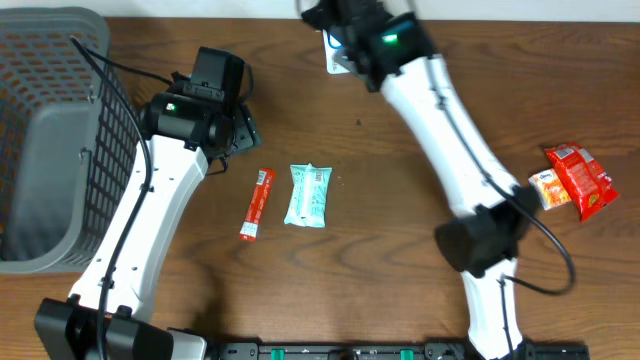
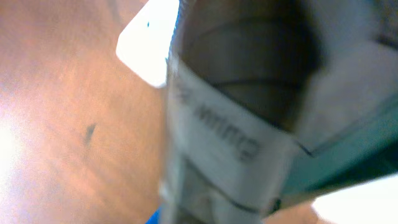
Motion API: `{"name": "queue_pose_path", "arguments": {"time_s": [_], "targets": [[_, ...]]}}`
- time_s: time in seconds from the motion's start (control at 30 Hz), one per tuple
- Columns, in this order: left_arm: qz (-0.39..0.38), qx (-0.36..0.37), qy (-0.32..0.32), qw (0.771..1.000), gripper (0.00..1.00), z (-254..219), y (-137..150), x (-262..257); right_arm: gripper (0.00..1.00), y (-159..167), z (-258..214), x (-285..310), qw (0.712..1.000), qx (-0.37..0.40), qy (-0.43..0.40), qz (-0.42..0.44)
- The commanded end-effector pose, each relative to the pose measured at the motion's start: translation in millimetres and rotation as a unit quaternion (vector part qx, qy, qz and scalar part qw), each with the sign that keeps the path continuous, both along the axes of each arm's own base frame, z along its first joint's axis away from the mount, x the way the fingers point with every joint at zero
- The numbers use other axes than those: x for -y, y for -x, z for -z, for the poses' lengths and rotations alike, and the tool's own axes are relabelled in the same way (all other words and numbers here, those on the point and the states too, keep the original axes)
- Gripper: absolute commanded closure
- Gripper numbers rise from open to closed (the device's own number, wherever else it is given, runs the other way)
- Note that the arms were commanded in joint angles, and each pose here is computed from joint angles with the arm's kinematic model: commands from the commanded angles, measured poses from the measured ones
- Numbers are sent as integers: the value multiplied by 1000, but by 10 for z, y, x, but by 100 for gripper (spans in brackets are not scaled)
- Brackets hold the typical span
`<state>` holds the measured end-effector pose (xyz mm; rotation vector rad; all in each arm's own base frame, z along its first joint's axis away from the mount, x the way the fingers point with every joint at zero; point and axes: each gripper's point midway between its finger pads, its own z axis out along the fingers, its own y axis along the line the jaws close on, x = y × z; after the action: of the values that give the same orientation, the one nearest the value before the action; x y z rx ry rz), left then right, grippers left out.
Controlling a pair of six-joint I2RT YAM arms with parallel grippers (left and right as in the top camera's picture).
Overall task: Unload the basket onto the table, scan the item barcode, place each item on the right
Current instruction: 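Carry the glove packet to the scanner with the right gripper, then lower the glove packet onto the table at right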
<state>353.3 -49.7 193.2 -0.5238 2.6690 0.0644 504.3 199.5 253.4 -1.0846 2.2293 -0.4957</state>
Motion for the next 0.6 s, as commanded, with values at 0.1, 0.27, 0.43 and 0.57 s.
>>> {"name": "queue_pose_path", "arguments": {"time_s": [0.1, 0.27, 0.43, 0.57], "targets": [[-2, 4, -4, 1000, 15, -33, 2, -24, 96, 637, 37, 451, 967, -177, -176, 59], [-2, 4, -4, 1000, 15, -33, 2, -24, 99, 882, 363, 811, 922, -292, -229, 110], [-2, 4, -4, 1000, 15, -33, 2, -24, 99, 1071, 991, 1301, 877, -372, -225, 206], [-2, 4, -4, 1000, 15, -33, 2, -24, 99, 1199, 1478, 1527, 854, -406, -221, 241]]}}
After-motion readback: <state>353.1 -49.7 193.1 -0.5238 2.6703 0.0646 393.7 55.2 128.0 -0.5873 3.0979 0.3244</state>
